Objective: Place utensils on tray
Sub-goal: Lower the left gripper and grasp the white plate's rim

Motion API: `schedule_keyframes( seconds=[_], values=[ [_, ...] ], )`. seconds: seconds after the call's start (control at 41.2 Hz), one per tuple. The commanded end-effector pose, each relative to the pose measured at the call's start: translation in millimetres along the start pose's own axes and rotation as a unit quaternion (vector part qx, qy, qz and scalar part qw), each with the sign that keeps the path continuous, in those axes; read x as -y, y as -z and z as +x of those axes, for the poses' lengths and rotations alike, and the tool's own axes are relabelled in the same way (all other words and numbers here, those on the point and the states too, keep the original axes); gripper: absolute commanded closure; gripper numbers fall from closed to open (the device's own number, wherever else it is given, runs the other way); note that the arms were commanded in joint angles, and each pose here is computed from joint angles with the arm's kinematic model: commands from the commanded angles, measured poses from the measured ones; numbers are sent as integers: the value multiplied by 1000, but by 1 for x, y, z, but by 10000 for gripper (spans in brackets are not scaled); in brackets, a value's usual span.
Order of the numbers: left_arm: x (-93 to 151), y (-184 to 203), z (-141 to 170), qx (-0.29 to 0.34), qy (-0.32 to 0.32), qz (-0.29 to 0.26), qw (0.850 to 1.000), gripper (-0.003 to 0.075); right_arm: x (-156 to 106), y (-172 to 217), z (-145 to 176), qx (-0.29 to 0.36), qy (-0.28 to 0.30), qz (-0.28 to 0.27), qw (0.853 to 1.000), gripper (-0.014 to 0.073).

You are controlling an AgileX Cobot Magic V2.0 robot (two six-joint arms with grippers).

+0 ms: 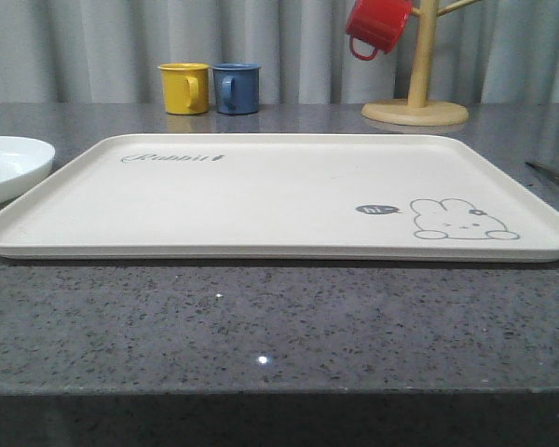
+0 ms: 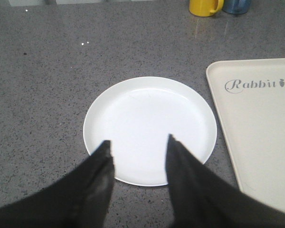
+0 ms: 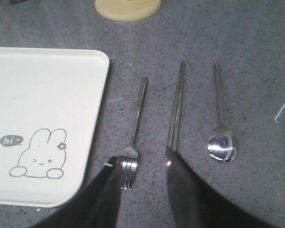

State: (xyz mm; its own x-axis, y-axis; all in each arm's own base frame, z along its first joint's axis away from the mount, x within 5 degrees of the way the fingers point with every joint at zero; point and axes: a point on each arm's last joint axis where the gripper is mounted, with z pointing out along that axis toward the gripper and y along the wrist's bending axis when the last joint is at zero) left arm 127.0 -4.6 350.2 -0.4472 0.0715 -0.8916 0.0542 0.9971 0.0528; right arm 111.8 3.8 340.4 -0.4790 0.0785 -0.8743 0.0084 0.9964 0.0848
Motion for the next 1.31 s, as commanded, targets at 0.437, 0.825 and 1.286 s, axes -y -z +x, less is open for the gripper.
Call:
schedule_keyframes(
  seconds=[0.437,0.825,1.286],
  values=[
    [-11,-28,-25,-95,-54,-46,993,229,0,1,-12,34,5,1,999,118],
    [-72,-127,-34,-224,82,-38,970,229,0,1,-12,34,5,1,999,118],
    [-94,-197,-18,-207,169,10,964,229,0,1,-12,34,5,1,999,118]
  ],
)
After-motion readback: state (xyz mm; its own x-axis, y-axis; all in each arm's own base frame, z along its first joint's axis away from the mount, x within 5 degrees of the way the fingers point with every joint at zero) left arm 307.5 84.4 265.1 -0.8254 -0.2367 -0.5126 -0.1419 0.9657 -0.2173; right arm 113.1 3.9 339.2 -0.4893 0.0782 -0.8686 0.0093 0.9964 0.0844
